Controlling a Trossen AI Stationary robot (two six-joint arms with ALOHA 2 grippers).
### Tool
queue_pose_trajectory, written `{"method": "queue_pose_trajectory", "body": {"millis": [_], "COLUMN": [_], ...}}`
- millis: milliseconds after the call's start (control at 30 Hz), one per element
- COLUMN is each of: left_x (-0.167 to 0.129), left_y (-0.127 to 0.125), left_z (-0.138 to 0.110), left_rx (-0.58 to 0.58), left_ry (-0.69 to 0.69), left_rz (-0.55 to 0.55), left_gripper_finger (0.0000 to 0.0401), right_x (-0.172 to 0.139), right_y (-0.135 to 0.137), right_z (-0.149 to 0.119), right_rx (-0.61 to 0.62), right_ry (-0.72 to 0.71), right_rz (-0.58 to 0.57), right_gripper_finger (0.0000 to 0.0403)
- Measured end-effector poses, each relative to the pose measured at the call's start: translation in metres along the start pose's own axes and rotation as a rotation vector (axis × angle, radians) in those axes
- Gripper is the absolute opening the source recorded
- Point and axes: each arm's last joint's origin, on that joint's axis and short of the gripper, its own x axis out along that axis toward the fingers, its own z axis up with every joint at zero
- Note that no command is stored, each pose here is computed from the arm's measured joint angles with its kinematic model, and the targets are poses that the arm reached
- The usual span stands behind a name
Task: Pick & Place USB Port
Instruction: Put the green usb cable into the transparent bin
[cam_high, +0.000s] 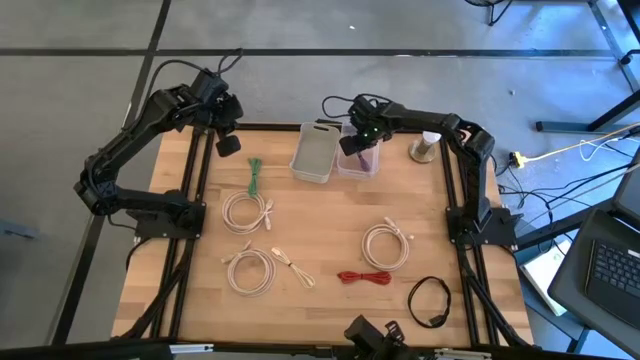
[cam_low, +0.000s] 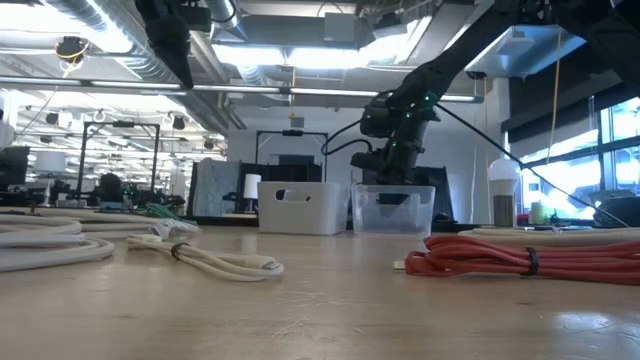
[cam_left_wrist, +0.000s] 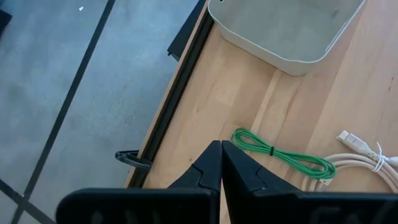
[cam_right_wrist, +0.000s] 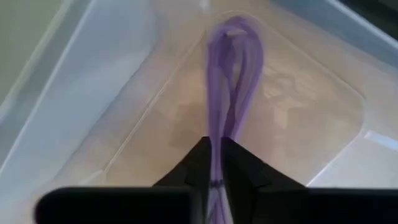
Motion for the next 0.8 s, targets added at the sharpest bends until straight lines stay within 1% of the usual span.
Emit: {"method": "queue_pose_trajectory", "body": {"millis": [267,333,433,533,633,800], "left_x": [0.000,0.000,0.000,0.000,0.000,0.000], "left_y": [0.000,0.000,0.000,-0.001,-0.001,-0.001], "left_z": [0.000,0.000,-0.001,-0.002,-0.002,-0.003], "left_rx": [0.000,0.000,0.000,0.000,-0.008,-0.082], "left_ry": [0.000,0.000,0.009,0.022,0.025,0.039], "left_rz": [0.000,0.000,-0.004,-0.007,-0.003,-0.008], "left_gripper_finger": [0.0003,0.0001,0.0002,0.0003,0.0001,0.0004], "right_x": [0.000,-0.001,-0.009,-0.027,-0.055,-0.116], "right_y": [0.003,0.003,0.003,0.006,0.013,0.023], "right_z": [0.001,0.001,-0.001,-0.001,0.000,-0.007], "right_rx": [-0.041,-0.040,-0.042,-0.061,-0.111,-0.166], "right_ry": [-0.024,-0.018,-0.006,-0.034,-0.116,-0.252], "right_rz": [0.003,0.000,-0.009,-0.045,-0.067,-0.028], "right_gripper_finger": [0.0122,0.0130,0.0131,0.0122,0.0110,0.0096]}}
